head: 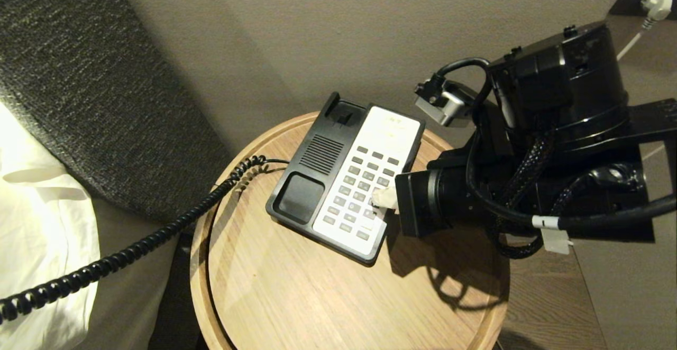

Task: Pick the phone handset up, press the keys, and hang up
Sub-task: Dial the number

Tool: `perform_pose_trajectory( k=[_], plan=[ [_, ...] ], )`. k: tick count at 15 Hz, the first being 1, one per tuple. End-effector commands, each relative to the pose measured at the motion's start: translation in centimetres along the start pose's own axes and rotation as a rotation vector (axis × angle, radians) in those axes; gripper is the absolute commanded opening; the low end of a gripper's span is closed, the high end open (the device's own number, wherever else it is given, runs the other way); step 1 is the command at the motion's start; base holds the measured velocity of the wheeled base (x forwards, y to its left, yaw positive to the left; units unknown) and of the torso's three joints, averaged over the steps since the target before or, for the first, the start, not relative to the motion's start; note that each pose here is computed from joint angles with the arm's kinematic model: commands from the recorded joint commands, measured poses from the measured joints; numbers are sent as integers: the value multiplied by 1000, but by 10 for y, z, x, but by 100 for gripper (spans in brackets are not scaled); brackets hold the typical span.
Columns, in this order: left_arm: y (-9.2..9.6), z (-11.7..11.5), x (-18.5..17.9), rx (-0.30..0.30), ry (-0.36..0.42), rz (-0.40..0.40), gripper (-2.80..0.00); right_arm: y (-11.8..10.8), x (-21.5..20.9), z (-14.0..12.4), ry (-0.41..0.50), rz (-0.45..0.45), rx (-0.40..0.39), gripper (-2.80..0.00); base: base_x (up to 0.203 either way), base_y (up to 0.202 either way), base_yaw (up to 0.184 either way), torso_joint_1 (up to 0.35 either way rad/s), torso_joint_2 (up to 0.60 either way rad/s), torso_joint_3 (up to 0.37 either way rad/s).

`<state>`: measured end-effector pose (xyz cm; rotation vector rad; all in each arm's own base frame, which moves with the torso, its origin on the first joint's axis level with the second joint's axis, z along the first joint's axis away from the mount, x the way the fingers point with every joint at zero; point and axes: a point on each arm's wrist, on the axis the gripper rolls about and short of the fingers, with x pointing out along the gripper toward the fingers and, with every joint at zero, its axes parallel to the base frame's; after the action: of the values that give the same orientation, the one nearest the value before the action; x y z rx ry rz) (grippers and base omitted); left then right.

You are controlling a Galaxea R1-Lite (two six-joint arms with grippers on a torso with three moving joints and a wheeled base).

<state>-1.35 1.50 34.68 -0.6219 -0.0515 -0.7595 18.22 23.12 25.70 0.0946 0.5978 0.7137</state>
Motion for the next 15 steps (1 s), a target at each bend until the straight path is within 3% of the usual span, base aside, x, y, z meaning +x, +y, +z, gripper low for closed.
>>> perform_pose_trajectory(
  k=[1, 15],
  plan=[
    [-1, 1, 0, -3, -3, -1, -280, 0, 2, -2, 9, -6, -1, -280, 0, 0, 0, 0, 0, 0],
    [-4, 7, -1, -5, -22, -9, -280, -4, 11, -4, 24, -34, -8, -280, 0, 0, 0, 0, 0, 0]
  ],
)
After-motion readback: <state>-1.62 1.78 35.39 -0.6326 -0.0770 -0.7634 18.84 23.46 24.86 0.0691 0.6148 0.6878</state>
